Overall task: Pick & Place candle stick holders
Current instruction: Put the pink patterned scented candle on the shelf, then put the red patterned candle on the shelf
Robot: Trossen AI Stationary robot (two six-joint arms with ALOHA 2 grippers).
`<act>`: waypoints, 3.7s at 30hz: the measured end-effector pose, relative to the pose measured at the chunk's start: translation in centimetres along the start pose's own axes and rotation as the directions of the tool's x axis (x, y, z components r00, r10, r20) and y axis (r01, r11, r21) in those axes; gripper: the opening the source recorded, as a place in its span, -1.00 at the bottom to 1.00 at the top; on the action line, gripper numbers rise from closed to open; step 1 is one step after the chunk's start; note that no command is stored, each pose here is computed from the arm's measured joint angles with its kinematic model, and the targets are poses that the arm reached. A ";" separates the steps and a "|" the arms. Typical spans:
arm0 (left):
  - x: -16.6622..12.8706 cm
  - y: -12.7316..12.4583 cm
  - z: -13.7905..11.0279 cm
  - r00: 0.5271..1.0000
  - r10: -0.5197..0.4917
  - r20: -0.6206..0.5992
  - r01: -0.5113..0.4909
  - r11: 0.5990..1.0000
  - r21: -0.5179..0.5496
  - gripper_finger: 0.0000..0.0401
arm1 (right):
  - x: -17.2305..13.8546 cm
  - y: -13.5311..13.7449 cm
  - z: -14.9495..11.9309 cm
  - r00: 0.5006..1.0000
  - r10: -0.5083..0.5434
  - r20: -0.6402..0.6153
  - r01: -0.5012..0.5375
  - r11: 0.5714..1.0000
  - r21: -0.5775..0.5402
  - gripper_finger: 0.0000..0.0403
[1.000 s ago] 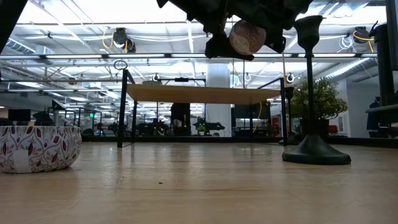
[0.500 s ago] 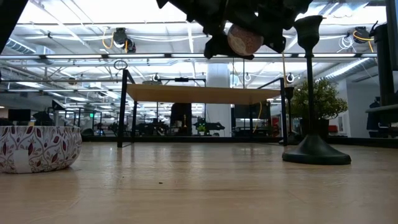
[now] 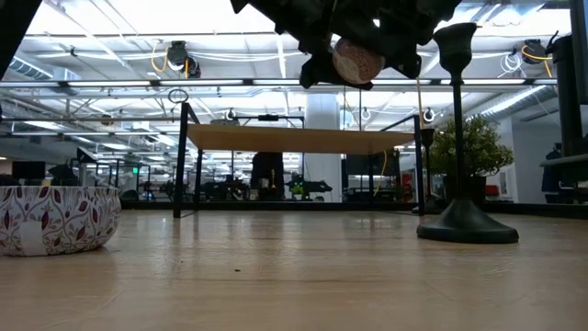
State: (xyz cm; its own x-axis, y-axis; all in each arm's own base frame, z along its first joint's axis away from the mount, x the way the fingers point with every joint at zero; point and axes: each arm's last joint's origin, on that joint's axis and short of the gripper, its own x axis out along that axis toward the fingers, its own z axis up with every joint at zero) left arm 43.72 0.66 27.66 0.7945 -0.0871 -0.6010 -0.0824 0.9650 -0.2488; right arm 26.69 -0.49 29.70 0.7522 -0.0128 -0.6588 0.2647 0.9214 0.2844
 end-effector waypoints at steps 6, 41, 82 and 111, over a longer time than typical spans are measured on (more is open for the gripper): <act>0.0 0.0 0.0 1.000 0.001 -0.002 -0.001 1.000 0.001 0.43 | 0.0 0.0 0.0 1.000 0.000 0.000 0.000 1.000 -0.004 -1.00; -10.1 3.5 -4.8 0.658 0.745 -0.110 -0.745 0.622 -0.242 0.56 | -3.7 -1.4 -2.5 0.998 -0.058 0.006 0.058 0.998 0.006 -0.62; -20.1 -6.1 -9.5 0.909 0.355 0.219 -0.247 0.881 -0.403 -0.24 | -3.6 -1.2 -2.1 0.997 -0.049 0.059 0.053 0.996 -0.075 -0.64; -11.0 -11.6 -17.8 0.869 0.083 -0.487 -0.368 0.767 -0.525 -0.31 | -5.4 -1.5 -2.1 0.983 -0.125 0.138 0.146 0.978 -0.151 -0.64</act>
State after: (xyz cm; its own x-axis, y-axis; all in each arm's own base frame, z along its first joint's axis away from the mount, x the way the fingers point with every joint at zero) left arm 25.19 -14.01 23.66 0.3910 -0.1157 -0.9131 -0.6714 0.6428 -0.3690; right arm 21.00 -1.04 31.37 0.7889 -0.1816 -0.5870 0.2777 0.9576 0.0769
